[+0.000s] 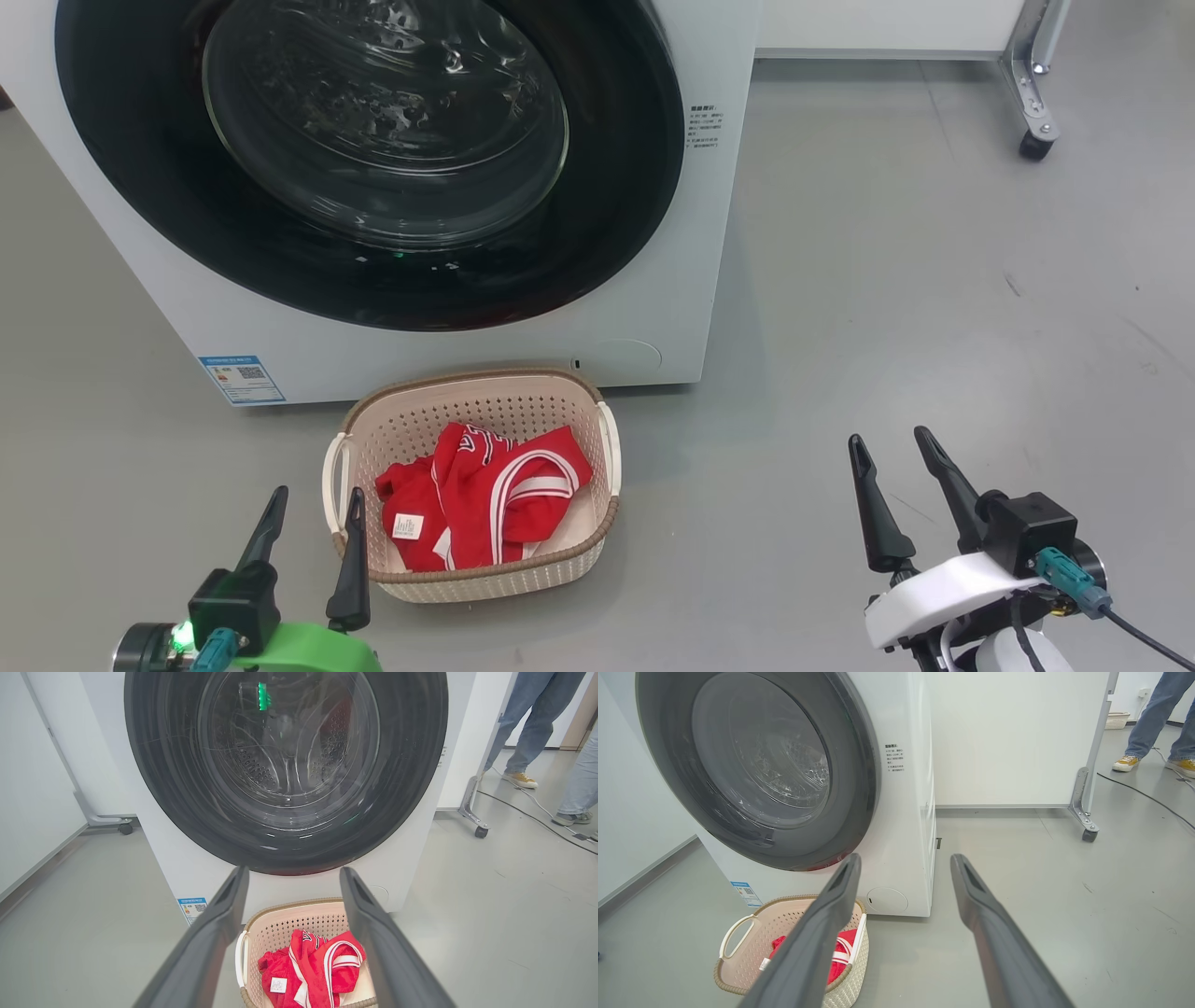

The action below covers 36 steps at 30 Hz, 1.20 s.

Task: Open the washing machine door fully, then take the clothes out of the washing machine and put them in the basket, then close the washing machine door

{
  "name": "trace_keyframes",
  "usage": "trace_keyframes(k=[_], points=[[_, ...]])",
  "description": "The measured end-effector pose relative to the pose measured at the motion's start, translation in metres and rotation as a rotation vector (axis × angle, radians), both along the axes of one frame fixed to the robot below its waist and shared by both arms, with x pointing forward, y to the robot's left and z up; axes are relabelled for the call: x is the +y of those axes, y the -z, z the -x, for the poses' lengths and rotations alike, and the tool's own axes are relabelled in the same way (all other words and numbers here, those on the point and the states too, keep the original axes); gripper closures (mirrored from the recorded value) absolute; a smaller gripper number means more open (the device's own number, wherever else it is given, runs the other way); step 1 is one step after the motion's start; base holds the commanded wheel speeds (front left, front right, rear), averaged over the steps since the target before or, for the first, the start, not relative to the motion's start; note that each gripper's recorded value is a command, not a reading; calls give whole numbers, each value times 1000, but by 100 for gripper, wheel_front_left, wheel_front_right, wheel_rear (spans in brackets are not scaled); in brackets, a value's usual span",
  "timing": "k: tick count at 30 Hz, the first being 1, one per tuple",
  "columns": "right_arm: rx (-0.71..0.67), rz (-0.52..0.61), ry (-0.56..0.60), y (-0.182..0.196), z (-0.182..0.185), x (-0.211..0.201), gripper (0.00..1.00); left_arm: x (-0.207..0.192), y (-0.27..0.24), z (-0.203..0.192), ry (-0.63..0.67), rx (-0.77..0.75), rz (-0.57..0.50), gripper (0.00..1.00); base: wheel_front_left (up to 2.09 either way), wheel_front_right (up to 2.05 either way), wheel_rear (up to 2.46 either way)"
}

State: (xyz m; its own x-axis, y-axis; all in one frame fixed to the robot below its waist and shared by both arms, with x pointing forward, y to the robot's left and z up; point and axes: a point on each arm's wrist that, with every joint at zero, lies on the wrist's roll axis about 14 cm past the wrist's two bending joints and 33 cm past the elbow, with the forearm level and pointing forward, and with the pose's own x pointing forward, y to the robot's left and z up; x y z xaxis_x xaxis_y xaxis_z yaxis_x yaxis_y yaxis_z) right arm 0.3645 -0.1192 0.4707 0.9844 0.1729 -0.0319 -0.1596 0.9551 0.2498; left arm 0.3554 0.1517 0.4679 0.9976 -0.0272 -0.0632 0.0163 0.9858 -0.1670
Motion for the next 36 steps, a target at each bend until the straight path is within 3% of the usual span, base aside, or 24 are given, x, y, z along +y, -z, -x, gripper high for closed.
trace_keyframes(k=[30, 31, 36], points=[[4, 17, 2, 2, 2, -1, 0, 1, 0, 1, 0, 0, -2, 0, 0, 0, 0], [5, 18, 1, 3, 2, -1, 100, 1, 0, 1, 0, 0, -2, 100, 0, 0, 0], [73, 17, -1, 23, 12, 1, 100, -5, 18, 8, 8, 60, 5, 100, 0, 0, 0]])
